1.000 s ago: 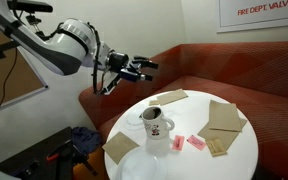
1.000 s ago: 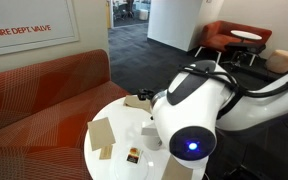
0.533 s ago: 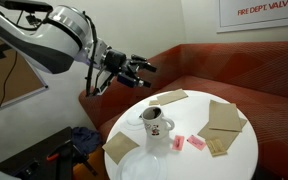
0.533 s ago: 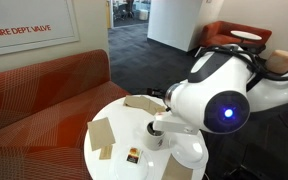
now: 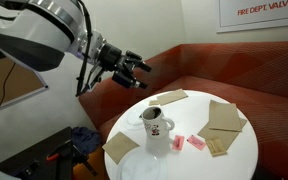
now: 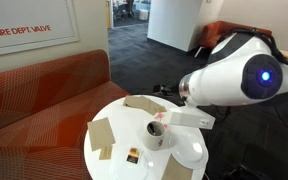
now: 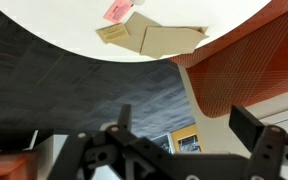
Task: Place the black object into the white mug cup
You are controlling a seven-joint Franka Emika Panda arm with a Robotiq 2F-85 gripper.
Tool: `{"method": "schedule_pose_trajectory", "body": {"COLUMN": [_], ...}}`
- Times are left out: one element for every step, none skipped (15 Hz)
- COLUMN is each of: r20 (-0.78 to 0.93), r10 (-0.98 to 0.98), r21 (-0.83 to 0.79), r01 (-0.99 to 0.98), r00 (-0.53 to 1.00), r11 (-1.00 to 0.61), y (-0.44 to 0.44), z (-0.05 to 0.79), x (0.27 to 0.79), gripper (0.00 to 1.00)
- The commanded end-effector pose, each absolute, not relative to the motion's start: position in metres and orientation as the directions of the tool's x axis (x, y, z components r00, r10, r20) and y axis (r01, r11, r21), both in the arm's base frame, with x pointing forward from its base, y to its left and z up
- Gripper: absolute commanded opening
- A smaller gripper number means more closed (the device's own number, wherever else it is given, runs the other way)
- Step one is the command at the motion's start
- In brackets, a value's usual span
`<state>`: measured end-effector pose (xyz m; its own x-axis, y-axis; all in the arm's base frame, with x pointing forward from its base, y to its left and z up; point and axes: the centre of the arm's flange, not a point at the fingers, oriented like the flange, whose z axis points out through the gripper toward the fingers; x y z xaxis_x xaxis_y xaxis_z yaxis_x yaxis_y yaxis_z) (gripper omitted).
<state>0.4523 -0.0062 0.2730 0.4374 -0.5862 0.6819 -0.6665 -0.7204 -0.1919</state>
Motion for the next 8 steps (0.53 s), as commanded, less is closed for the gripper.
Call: {"method": "schedule_pose_trajectory", "body": {"r20": [0.62, 0.6, 0.58, 0.558, 0.541, 0.529, 0.516, 0.507], "r10": [-0.592, -0.591, -0.588, -0.584, -0.579, -0.573, -0.566, -0.559], "r21": [-0.21, -0.215, -0.216, -0.222, -0.225, -0.226, -0.229, -0.225], "r01": [-0.618, -0.603, -0.59, -0.572, -0.559, -0.547, -0.533, -0.526], "r00": [0.515, 0.539, 0.564, 0.59, 0.61, 0.626, 0.643, 0.656], "r11": [-0.758, -0.768, -0.778, -0.79, -0.798, -0.806, -0.814, -0.82], "y": [-0.019, -0.021, -0.023, -0.025, -0.026, -0.028, -0.03, -0.031], "z": [0.296, 0.299, 0.303, 0.304, 0.307, 0.308, 0.309, 0.309], "x": [0.438, 0.436, 0.435, 0.433, 0.431, 0.43, 0.428, 0.426], "gripper": [1.0, 1.0, 1.0, 1.0, 1.0, 1.0, 1.0, 1.0]}}
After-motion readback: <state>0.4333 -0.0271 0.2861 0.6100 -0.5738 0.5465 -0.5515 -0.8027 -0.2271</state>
